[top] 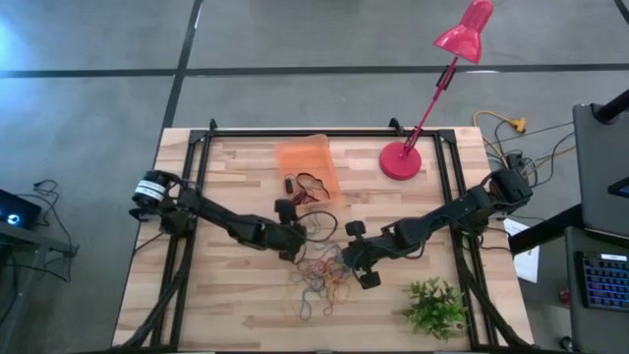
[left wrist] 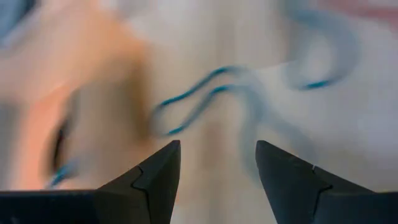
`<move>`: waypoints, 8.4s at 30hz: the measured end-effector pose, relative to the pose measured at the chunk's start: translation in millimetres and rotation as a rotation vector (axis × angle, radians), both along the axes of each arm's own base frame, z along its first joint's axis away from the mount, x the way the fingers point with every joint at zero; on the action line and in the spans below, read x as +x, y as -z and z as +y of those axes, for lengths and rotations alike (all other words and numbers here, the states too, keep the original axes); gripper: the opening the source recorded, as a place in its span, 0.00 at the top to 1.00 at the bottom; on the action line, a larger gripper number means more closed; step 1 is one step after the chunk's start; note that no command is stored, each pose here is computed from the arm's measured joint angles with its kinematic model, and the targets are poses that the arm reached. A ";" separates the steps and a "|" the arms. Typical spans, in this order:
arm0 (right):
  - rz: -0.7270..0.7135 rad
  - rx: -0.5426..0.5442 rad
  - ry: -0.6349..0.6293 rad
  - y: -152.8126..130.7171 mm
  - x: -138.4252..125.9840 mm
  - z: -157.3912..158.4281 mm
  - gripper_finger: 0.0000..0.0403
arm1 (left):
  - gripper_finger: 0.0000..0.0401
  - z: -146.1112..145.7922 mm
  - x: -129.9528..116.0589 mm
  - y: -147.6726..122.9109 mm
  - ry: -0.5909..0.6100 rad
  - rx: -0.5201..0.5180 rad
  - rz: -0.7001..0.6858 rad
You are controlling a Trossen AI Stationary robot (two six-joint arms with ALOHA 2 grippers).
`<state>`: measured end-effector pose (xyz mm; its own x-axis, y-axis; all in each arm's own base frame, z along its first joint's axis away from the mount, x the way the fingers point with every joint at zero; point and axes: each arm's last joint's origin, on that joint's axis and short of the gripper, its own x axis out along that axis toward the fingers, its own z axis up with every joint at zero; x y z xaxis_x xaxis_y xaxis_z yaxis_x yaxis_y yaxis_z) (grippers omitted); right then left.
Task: Pick and place rubber bands into bin
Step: Put the blue rubber band into the orange bin
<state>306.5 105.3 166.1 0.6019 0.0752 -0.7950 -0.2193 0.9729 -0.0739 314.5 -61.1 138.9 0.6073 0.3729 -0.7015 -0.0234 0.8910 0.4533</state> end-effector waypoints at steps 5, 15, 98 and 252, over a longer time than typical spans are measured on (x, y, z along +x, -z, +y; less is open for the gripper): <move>0.001 -0.001 0.000 0.5 -0.3 -0.1 0.86 | 0.52 -3.2 3.3 -0.7 0.086 -0.114 -0.009; 0.000 0.000 0.000 0.4 -0.2 -0.1 0.86 | 0.52 8.2 9.6 11.2 0.041 -0.289 0.003; -0.004 0.001 0.001 5.1 -2.5 -1.0 0.86 | 0.52 -34.0 -39.4 -22.2 -0.110 -0.363 0.074; -0.020 0.120 0.225 49.0 31.9 -62.5 0.70 | 0.60 7.9 -129.1 -91.9 -0.012 -0.289 -0.419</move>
